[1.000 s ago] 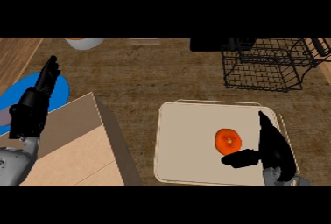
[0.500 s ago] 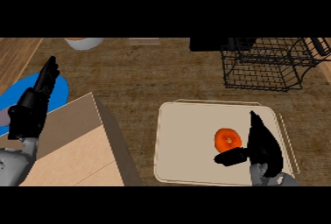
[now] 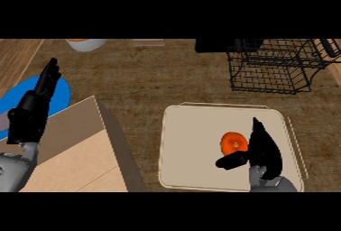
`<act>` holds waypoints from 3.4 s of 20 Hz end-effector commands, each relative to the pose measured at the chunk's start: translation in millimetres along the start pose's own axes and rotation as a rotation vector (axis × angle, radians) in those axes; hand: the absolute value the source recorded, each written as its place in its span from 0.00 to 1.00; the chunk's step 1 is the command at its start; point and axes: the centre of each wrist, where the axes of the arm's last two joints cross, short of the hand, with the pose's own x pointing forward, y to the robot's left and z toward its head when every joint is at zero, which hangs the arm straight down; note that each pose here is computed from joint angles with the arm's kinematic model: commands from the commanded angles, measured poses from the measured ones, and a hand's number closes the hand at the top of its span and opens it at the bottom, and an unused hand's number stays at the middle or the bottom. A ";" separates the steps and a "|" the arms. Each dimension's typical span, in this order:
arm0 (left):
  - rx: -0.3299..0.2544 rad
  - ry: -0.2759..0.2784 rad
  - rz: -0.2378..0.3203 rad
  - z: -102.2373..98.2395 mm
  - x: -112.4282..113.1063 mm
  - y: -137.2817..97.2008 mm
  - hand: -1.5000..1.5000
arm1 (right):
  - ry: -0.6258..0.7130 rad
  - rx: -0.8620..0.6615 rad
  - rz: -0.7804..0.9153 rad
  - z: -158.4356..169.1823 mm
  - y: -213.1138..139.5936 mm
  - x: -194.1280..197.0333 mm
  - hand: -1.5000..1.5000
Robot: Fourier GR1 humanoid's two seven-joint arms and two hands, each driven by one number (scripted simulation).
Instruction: Pick the squash from the tray and place it in the tiered basket
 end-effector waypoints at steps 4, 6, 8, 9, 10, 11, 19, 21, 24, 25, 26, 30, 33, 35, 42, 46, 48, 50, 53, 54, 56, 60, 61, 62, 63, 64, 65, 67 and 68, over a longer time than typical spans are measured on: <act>-0.017 0.139 0.001 14.3 -35.1 2.4 0.50 | 0.195 0.037 0.007 -1.7 5.8 15.6 0.00; -0.025 0.126 0.011 18.1 -36.7 -15.6 0.50 | 0.193 0.047 0.000 -13.5 9.3 6.3 0.00; 0.001 0.133 -0.019 7.1 -34.4 3.4 0.50 | 0.193 0.056 0.007 -16.5 6.6 -1.1 0.00; -0.041 0.135 0.004 19.9 -38.5 -8.7 0.50 | 0.199 0.067 0.004 -14.4 12.7 4.0 0.00; -0.004 0.132 -0.005 20.0 -42.1 -6.2 0.50 | 0.193 0.048 0.008 -19.0 16.5 3.0 0.00; -0.017 0.124 -0.015 19.7 -40.7 -16.3 0.50 | 0.195 0.078 -0.007 -24.2 16.5 -2.2 0.00; -0.032 0.142 -0.003 21.2 -40.5 -20.1 0.50 | 0.093 0.223 0.136 -23.6 30.1 10.1 1.00; -0.025 0.144 0.012 20.5 -31.7 -11.6 0.50 | 0.065 0.149 0.222 -16.9 43.2 8.8 1.00; -0.029 0.140 0.012 17.6 -37.3 -7.1 0.50 | 0.071 0.139 0.179 -23.0 43.0 12.9 1.00; -0.016 0.133 -0.015 7.9 -41.7 -11.6 0.50 | 0.081 0.139 0.161 -20.0 42.7 13.4 1.00; -0.028 0.146 -0.013 11.4 -36.1 -21.3 0.50 | 0.071 0.146 0.065 -23.1 33.9 15.2 1.00; -0.041 0.137 0.011 16.3 -35.8 -4.6 0.50 | 0.073 0.113 -0.029 -11.0 23.7 24.0 1.00; -0.029 0.120 0.005 17.7 -45.1 -20.9 0.50 | -0.157 0.105 0.081 -6.0 28.3 55.2 1.00; -0.055 0.086 0.009 8.8 -21.4 -8.7 0.50 | -0.351 0.097 0.190 15.2 36.6 82.9 1.00; -0.060 0.098 0.005 2.6 -25.6 -4.8 0.50 | -0.695 -0.034 0.034 57.2 39.2 126.3 1.00; -0.043 0.129 0.020 3.2 -30.1 -10.9 0.50 | -0.789 -0.255 -0.091 79.2 1.2 164.7 1.00; -0.042 0.120 -0.009 15.1 -37.5 -15.7 0.50 | -0.812 -0.329 -0.141 90.5 -13.3 181.4 1.00; -0.036 0.116 0.008 11.6 -32.4 -14.3 0.50 | -0.823 -0.373 -0.164 91.3 -28.4 186.3 1.00; -0.016 0.131 -0.010 11.3 -40.2 -11.6 0.50 | -0.839 -0.458 -0.169 101.8 -57.6 198.4 1.00; -0.024 0.134 -0.002 20.3 -40.7 -18.9 0.50 | -0.809 -0.499 -0.159 90.6 -64.3 201.2 1.00; -0.015 0.138 0.000 14.2 -40.8 -15.7 0.50 | -0.817 -0.543 -0.118 101.8 -79.5 206.4 1.00; -0.028 0.145 -0.005 26.3 -47.5 -10.6 0.50 | -0.780 -0.551 -0.012 94.1 -115.7 211.5 1.00; -0.012 0.129 -0.008 12.0 -27.6 -15.5 0.50 | -0.787 -0.537 -0.042 98.4 -116.5 214.0 1.00; -0.015 0.129 0.010 8.8 -30.0 -13.9 0.50 | -0.772 -0.508 -0.039 92.6 -120.3 222.6 1.00; -0.022 0.128 -0.004 11.7 -39.3 0.2 0.50 | -0.787 -0.497 -0.101 85.6 -139.7 217.8 1.00; -0.034 0.108 -0.003 23.2 -35.8 -5.7 0.50 | -0.783 -0.483 -0.103 85.2 -123.3 221.5 1.00; -0.041 0.116 0.004 14.0 -32.0 -11.0 0.50 | -0.806 -0.480 -0.127 75.6 -144.8 225.0 1.00; -0.012 0.136 0.019 20.1 -29.6 -13.9 0.50 | -0.786 -0.510 -0.026 65.5 -142.9 219.9 1.00; -0.032 0.116 0.005 13.4 -26.1 0.2 0.50 | -0.786 -0.513 -0.010 44.1 -138.5 210.1 1.00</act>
